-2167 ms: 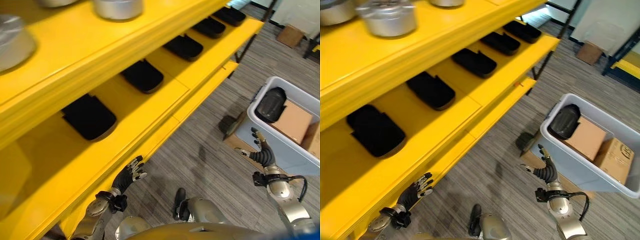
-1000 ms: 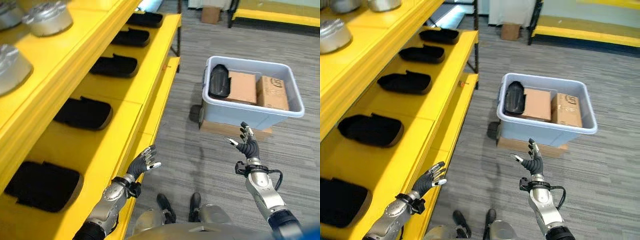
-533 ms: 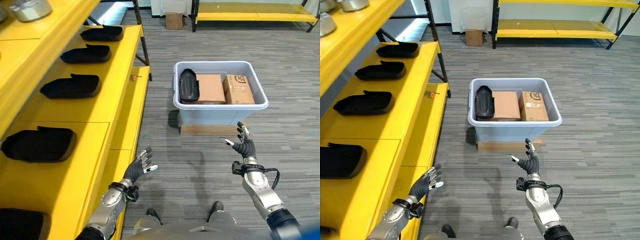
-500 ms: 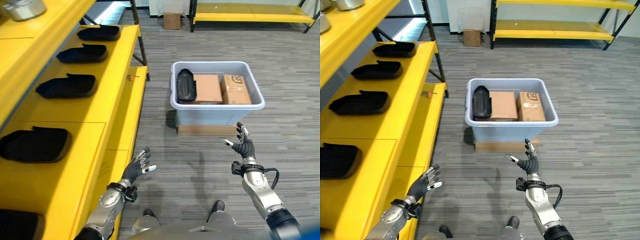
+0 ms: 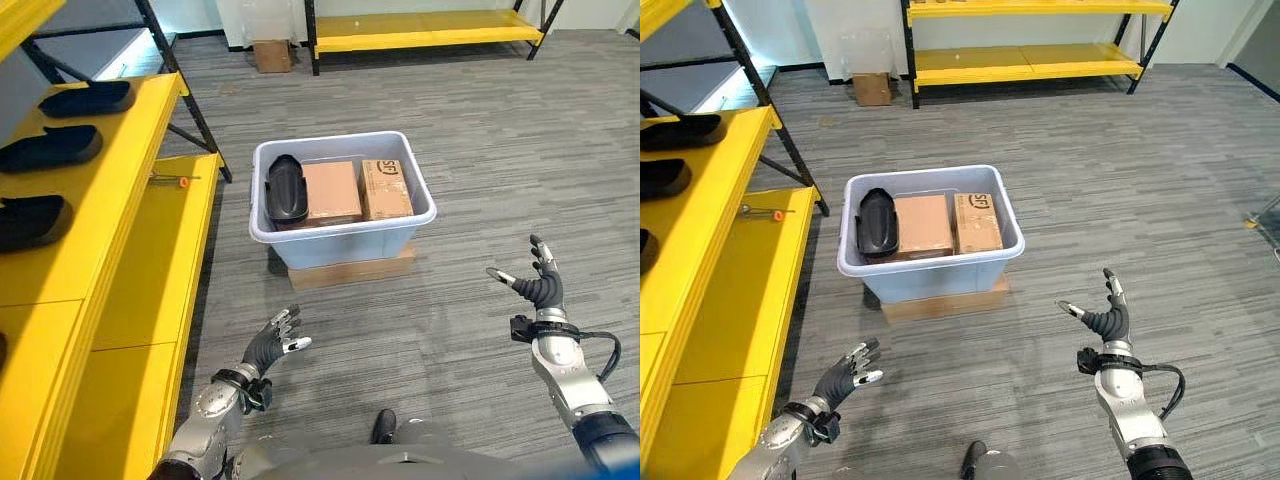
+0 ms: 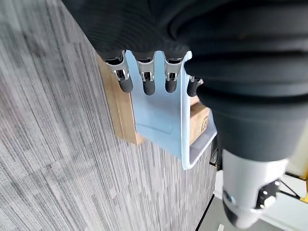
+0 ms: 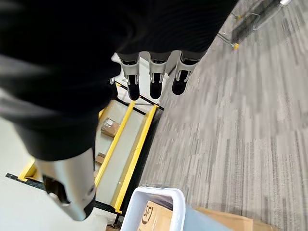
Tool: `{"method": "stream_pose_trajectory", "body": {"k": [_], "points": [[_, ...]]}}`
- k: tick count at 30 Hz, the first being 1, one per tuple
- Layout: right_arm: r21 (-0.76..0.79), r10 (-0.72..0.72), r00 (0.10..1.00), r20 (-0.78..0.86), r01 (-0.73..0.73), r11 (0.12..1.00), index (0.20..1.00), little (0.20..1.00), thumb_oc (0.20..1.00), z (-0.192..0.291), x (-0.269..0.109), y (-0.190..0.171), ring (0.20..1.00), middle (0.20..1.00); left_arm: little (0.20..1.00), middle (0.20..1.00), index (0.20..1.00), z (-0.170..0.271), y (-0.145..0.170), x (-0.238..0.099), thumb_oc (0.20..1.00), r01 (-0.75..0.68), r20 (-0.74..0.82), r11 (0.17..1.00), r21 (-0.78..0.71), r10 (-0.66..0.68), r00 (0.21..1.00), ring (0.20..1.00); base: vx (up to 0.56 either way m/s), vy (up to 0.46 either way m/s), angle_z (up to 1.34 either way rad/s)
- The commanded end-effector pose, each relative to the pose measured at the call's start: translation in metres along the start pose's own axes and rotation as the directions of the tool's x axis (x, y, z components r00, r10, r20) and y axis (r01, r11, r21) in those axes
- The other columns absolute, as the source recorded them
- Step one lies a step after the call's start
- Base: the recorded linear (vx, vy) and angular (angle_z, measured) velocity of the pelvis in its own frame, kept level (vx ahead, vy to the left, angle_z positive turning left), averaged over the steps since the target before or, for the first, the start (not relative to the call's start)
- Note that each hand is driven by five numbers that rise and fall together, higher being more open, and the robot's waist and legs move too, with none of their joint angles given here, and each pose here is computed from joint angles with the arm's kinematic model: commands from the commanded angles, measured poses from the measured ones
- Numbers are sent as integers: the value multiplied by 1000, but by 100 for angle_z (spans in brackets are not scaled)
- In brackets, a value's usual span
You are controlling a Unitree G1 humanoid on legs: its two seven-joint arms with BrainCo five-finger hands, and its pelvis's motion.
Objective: Move parts from the plastic box to the shelf.
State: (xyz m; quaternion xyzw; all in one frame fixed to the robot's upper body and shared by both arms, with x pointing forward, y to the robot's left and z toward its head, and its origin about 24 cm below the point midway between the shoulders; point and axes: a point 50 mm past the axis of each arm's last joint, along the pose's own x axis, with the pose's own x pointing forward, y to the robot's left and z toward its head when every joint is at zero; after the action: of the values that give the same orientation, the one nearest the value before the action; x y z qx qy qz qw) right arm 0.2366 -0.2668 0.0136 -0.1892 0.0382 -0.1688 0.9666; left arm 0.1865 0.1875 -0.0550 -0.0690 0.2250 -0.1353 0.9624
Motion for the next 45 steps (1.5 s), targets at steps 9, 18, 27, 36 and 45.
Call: {"method": "stream_pose_trajectory", "body": {"k": [9, 18, 27, 36, 45], "points": [[172, 263, 965, -22, -255, 952, 1000, 1000, 1000, 1, -19, 41, 1000, 1000, 1000, 1000, 1000, 32, 17, -3, 1000, -103, 144, 995, 6, 101, 984, 1000, 157, 21, -5], [188, 504, 861, 70, -507, 841, 1000, 1000, 1000, 25, -25, 82, 1000, 1000, 1000, 1000, 1000, 23, 30, -7, 1000, -155, 146, 988, -30, 157, 977, 1000, 267, 207, -35], [137, 538, 829, 151, -557, 819, 1000, 1000, 1000, 47, -22, 93, 1000, 1000, 1000, 1000, 1000, 25, 25, -4, 1000, -84, 143, 992, 93, 70, 987, 1000, 279, 214, 9], [129, 492, 850, 186, -518, 846, 1000, 1000, 1000, 47, -20, 85, 1000, 1000, 1000, 1000, 1000, 28, 18, 1, 1000, -92, 153, 992, 82, 79, 985, 1000, 96, 15, -11], [120, 477, 850, 225, -510, 852, 1000, 1000, 1000, 50, -22, 83, 1000, 1000, 1000, 1000, 1000, 31, 19, 0, 1000, -67, 154, 985, 161, 42, 987, 1000, 81, -193, 6]]}}
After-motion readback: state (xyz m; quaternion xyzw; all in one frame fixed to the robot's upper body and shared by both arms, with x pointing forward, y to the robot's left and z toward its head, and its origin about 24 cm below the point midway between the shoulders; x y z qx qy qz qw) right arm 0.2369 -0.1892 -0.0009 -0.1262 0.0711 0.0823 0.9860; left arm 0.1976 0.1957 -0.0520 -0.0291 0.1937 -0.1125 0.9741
